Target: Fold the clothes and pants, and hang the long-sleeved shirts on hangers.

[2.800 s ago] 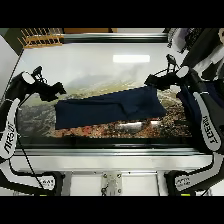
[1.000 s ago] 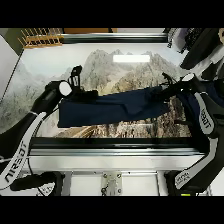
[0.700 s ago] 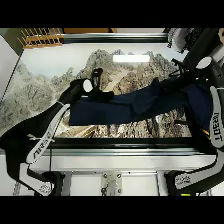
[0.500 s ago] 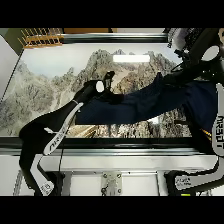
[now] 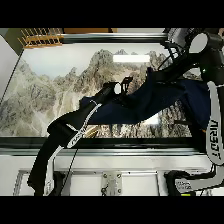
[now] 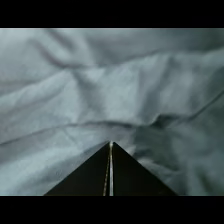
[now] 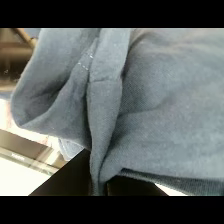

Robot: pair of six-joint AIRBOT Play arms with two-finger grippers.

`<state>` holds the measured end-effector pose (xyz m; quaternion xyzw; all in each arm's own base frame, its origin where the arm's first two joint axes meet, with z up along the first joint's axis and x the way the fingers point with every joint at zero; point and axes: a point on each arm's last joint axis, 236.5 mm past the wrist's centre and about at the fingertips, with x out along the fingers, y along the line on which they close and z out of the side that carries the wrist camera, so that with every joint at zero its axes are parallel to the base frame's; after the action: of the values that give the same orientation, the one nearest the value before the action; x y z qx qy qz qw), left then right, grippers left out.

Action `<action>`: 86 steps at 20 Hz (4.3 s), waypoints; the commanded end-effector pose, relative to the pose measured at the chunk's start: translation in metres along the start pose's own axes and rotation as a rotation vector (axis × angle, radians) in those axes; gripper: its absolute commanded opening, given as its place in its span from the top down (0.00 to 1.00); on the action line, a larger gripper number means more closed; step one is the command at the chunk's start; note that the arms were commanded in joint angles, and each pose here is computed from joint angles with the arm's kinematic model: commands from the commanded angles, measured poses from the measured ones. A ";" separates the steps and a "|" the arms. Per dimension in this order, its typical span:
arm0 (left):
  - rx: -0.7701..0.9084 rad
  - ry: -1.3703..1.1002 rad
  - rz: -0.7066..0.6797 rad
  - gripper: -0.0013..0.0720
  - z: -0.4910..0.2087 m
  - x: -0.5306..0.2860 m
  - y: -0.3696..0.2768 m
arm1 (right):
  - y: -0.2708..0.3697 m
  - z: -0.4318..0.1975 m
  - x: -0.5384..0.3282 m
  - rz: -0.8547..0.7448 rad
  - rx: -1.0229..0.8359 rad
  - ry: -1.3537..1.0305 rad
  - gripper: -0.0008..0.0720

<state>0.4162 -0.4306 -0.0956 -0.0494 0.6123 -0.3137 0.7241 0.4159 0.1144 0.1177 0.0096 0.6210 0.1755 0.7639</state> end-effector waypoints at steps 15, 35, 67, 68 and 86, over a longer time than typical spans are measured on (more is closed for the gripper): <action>-0.270 -0.360 0.233 0.97 0.074 -0.285 0.228 | 0.160 0.029 0.072 0.143 -0.019 -0.075 0.97; -0.317 -0.542 0.305 0.97 0.038 -0.405 0.243 | 0.252 0.045 0.116 0.512 -0.202 -0.232 0.28; -0.153 -0.405 0.244 0.97 -0.045 -0.309 0.156 | 0.066 0.059 0.166 0.466 0.146 -0.197 0.97; -0.153 -0.404 0.243 0.97 -0.045 -0.309 0.156 | 0.031 0.075 0.136 0.389 0.172 -0.256 0.97; -0.156 -0.389 0.240 0.97 -0.048 -0.307 0.155 | -0.342 -0.114 -0.188 -0.480 0.867 -0.582 0.97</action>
<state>0.4169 -0.1337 0.0849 -0.0920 0.4848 -0.1619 0.8546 0.4257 -0.2409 0.2062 0.2526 0.3315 -0.1637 0.8941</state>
